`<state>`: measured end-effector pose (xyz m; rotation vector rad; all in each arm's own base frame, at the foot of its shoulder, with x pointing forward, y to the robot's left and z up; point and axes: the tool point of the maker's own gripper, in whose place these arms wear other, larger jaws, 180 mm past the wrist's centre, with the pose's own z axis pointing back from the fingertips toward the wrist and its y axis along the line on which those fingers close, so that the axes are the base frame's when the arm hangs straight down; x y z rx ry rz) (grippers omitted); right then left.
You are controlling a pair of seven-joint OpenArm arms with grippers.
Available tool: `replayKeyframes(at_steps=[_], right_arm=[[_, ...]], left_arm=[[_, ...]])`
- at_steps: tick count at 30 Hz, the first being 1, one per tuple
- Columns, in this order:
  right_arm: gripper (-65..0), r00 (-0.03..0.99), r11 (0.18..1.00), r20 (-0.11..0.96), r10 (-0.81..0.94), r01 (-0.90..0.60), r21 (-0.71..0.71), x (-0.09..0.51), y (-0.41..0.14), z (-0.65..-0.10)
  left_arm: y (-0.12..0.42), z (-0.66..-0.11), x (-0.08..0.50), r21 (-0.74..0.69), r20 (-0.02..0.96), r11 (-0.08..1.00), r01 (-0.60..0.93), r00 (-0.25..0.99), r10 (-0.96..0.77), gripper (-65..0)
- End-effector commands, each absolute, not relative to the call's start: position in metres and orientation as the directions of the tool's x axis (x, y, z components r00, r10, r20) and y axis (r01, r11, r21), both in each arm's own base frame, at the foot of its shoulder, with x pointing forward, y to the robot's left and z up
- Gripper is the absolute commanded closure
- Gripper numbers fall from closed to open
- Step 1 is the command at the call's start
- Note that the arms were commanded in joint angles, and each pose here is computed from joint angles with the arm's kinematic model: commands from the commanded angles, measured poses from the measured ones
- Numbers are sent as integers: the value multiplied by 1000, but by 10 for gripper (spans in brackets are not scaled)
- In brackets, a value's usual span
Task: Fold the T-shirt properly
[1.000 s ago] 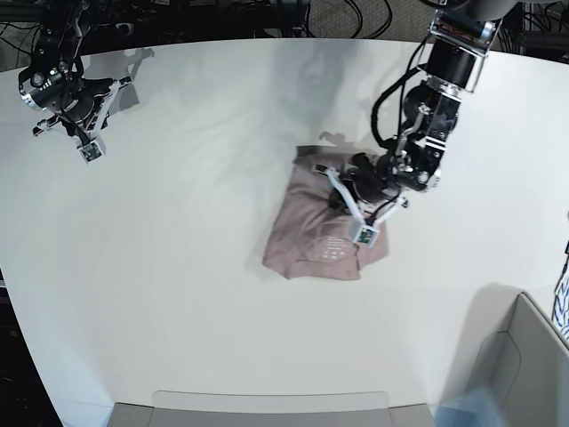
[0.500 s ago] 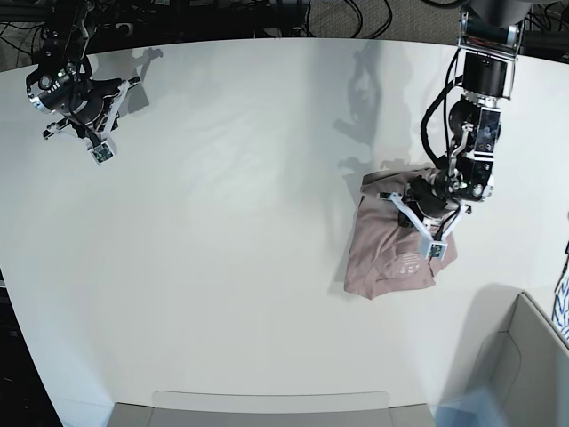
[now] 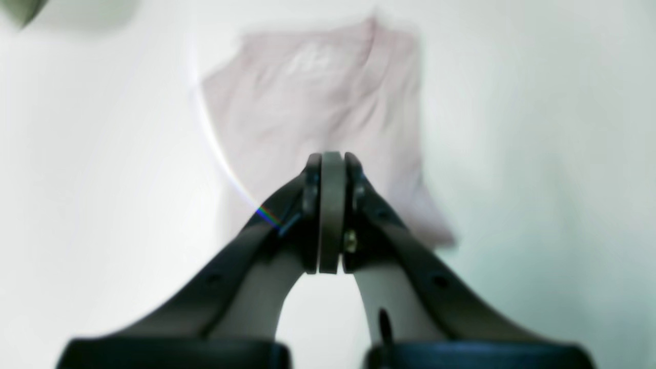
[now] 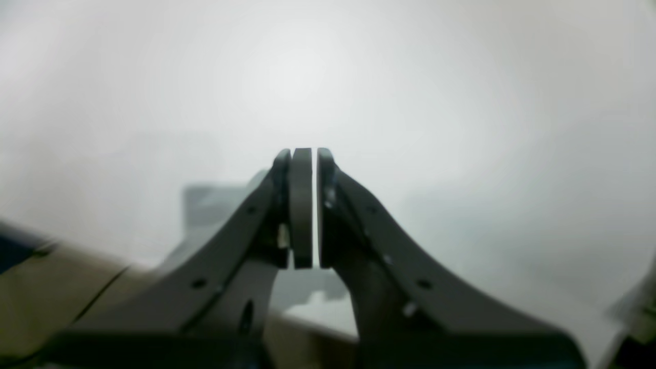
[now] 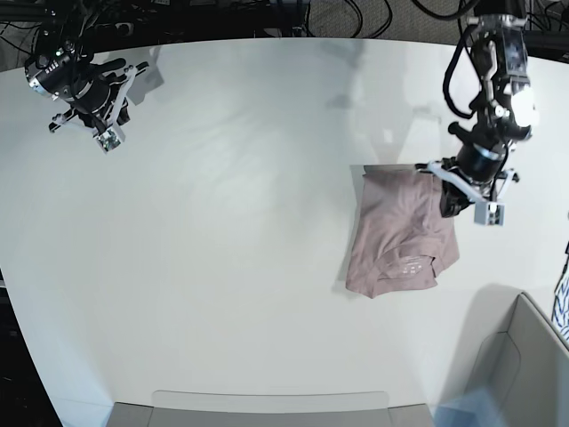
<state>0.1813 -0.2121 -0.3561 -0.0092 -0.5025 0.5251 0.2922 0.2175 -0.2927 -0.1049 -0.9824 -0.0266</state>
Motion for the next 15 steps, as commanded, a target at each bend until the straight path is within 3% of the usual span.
replayKeyframes(at_steps=[1, 8, 15], right_arm=[[-13, 728, 859, 481, 488, -498, -118, 178, -209, -350], [-13, 777, 820, 414, 474, -561, 114, 107, -205, -353], [-13, 871, 876, 270, 412, -460, 147, 45, -243, -349]], left_arm=[[222, -273, 289, -47, 867, 996, 74, 498, 4, 0], [268, -312, 205, -62, 797, 994, -95, 595, 106, 0], [302, -337, 112, -2, 682, 966, -260, 706, 192, 0]])
